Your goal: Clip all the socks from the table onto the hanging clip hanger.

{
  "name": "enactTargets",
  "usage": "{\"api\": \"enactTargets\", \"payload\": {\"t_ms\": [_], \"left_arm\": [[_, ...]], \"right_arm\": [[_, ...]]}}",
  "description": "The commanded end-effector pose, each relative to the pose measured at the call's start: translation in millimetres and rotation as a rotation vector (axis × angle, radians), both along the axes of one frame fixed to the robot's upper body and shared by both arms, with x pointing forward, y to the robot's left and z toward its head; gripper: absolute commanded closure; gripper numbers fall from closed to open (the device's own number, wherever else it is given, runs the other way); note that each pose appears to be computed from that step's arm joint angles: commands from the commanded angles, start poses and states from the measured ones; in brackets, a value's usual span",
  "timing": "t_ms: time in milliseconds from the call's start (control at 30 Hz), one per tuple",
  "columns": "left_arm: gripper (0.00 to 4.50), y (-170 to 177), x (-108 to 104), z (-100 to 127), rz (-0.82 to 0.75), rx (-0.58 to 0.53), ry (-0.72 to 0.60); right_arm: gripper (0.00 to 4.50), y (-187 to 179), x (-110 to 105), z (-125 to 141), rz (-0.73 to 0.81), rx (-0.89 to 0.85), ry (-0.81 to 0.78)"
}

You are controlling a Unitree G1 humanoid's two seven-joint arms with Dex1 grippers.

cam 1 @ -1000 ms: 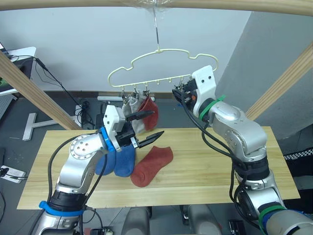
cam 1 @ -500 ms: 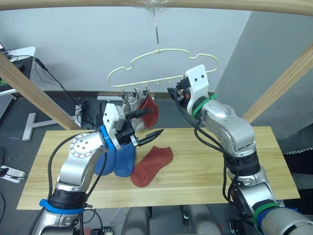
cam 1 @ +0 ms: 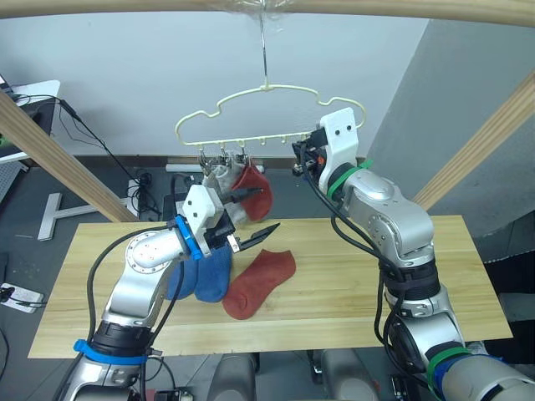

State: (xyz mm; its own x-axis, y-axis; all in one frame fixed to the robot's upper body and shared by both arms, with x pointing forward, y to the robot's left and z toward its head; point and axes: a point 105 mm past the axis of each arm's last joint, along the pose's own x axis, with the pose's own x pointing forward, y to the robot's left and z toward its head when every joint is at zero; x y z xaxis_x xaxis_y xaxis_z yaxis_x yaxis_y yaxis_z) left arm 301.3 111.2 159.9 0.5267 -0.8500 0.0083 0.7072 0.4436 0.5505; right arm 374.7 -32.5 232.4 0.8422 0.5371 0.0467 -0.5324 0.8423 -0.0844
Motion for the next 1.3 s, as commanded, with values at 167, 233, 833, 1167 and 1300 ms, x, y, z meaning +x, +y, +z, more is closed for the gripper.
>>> {"api": "enactTargets", "payload": {"t_ms": [167, 233, 833, 1167, 1300], "left_arm": [[0.03, -10, -5, -67, 0.065, 0.157, 0.146], [0.03, -12, -7, -80, 0.065, 0.196, 0.162], [0.03, -25, 6, -160, 0.111, 0.358, 0.276], [2.55, -12, -10, -177, 0.097, 0.366, 0.333], [3.65, -15, -8, -171, 0.096, 0.319, 0.293]], "right_arm": [[4.50, 4, -6, 18, 0.016, 0.030, -0.064], [4.50, 5, -6, 19, 0.018, 0.030, -0.064], [4.50, 6, -12, 17, 0.026, 0.029, -0.053], [4.50, 6, -12, 18, 0.019, 0.032, -0.055], [4.50, 5, -12, 18, 0.016, 0.031, -0.055]]}}
